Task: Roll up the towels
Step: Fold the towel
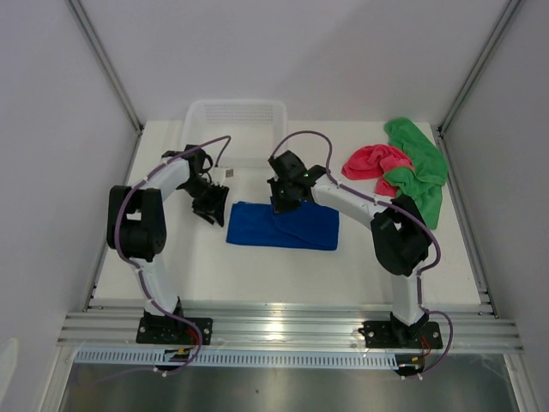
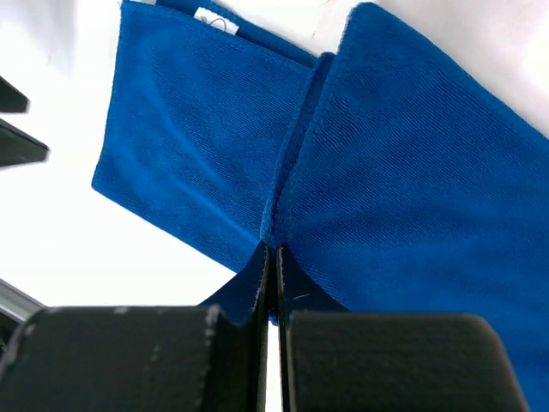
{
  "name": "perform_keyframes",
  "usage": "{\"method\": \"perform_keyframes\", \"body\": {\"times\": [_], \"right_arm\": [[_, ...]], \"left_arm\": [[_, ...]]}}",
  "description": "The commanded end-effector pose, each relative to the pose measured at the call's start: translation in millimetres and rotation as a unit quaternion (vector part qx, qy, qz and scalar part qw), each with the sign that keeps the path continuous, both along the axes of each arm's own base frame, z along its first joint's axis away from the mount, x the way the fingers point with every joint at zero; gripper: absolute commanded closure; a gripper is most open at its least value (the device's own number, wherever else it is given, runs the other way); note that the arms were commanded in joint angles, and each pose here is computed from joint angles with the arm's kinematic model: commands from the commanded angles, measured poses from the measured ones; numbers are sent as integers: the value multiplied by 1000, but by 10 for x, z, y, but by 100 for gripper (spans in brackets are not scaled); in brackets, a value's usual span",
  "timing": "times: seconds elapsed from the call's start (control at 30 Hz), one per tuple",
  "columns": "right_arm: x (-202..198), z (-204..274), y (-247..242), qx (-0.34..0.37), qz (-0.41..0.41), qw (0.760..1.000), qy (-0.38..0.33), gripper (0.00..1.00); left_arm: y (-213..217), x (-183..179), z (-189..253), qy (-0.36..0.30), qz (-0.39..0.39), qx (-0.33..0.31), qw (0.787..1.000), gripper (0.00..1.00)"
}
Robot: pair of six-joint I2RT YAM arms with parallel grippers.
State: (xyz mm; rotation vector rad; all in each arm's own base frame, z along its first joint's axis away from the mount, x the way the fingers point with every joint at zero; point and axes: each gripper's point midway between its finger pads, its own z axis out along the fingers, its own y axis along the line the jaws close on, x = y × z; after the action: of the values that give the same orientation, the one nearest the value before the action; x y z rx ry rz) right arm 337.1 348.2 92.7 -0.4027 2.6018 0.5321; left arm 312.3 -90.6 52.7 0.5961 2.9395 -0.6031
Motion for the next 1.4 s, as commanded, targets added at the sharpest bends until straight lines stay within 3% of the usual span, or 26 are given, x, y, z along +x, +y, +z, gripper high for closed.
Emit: {"method": "perform_keyframes", "body": {"times": [0.0,0.2,0.5,0.57,1.03,1.37], "right_arm": [[162,317,210,51,-24,998,-29,100],[79,376,381,68,-16,997,-32,100],[28,565,738,121,-4,992,-46,100],[-6,559,797,125,4,991,-45,100],[-135,136,1245,158,54,986,14,100],[-169,-21,1349,174,70,982,30,100]], "left_arm": [[-329,-82,7,20,-10,-50,998,54],[-492,-108,-80,42,-14,-66,997,55],[-545,-154,-124,59,-15,-76,995,85],[-547,-146,-116,56,-15,-76,995,87],[-484,-95,-95,42,-19,-58,997,85],[-337,-57,-52,22,-10,-27,999,69]]}}
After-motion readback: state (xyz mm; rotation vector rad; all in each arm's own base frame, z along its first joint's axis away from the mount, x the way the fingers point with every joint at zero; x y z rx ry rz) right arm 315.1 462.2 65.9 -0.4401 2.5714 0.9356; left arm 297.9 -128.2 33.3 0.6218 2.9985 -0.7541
